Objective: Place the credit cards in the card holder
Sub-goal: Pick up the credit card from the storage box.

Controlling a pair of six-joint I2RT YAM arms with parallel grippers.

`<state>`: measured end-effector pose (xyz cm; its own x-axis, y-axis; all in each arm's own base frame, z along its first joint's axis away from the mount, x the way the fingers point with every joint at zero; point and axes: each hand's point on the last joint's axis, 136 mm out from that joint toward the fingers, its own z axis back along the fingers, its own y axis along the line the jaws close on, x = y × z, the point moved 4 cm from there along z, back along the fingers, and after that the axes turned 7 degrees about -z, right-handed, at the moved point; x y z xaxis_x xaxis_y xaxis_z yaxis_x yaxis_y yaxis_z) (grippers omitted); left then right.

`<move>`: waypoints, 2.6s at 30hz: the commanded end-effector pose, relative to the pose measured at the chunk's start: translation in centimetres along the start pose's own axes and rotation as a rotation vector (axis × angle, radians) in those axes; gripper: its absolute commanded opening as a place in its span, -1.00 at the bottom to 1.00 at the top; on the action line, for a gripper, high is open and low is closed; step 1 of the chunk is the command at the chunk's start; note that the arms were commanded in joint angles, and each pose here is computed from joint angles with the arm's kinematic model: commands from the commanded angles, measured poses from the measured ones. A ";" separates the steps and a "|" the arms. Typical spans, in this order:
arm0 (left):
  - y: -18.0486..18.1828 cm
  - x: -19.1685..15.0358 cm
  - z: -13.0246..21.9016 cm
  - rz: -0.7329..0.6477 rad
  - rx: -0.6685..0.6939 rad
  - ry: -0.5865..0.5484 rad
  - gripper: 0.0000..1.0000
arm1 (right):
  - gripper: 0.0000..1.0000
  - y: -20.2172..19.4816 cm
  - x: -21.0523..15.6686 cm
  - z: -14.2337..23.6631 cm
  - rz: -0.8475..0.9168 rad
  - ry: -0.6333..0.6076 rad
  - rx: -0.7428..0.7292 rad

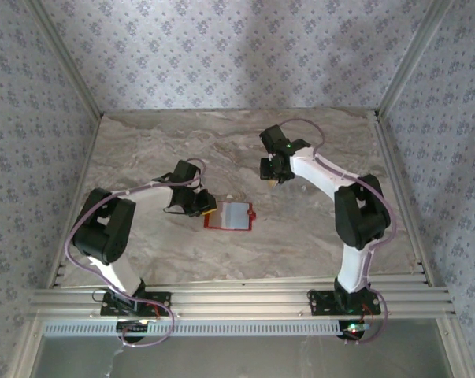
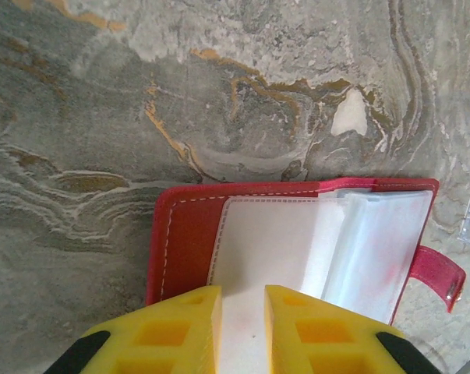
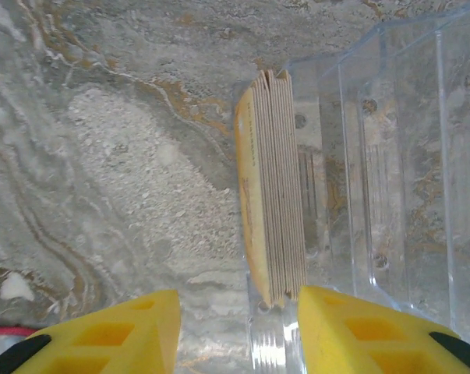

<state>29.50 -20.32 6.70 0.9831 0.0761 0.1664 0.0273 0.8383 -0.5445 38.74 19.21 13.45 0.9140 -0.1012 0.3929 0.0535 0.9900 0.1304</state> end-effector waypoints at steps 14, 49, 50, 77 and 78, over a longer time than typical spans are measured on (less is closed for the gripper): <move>-0.4 0.2 0.2 -0.013 0.004 0.000 -0.59 | -0.08 -0.8 1.3 -2.7 0.037 0.052 -0.046; -0.3 0.2 -0.3 0.004 -0.010 0.015 -0.61 | -0.25 0.1 2.0 -1.6 -0.048 0.074 0.258; -0.3 0.2 -0.3 0.004 -0.009 0.015 -0.61 | -0.26 0.1 2.0 -1.6 -0.049 0.073 0.262; -0.1 0.2 -0.5 0.012 -0.006 0.022 -0.62 | -0.65 -0.6 2.2 -1.1 -0.075 0.076 0.285; -0.1 0.2 -0.5 0.013 -0.006 0.022 -0.62 | -0.66 -0.7 2.2 -1.2 -0.076 0.077 0.281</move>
<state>29.44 -20.33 6.13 0.9859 0.0747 0.1498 0.0186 0.8404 -0.5417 41.59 18.63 12.03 0.9426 -0.1456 0.3006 0.0188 0.9216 0.3876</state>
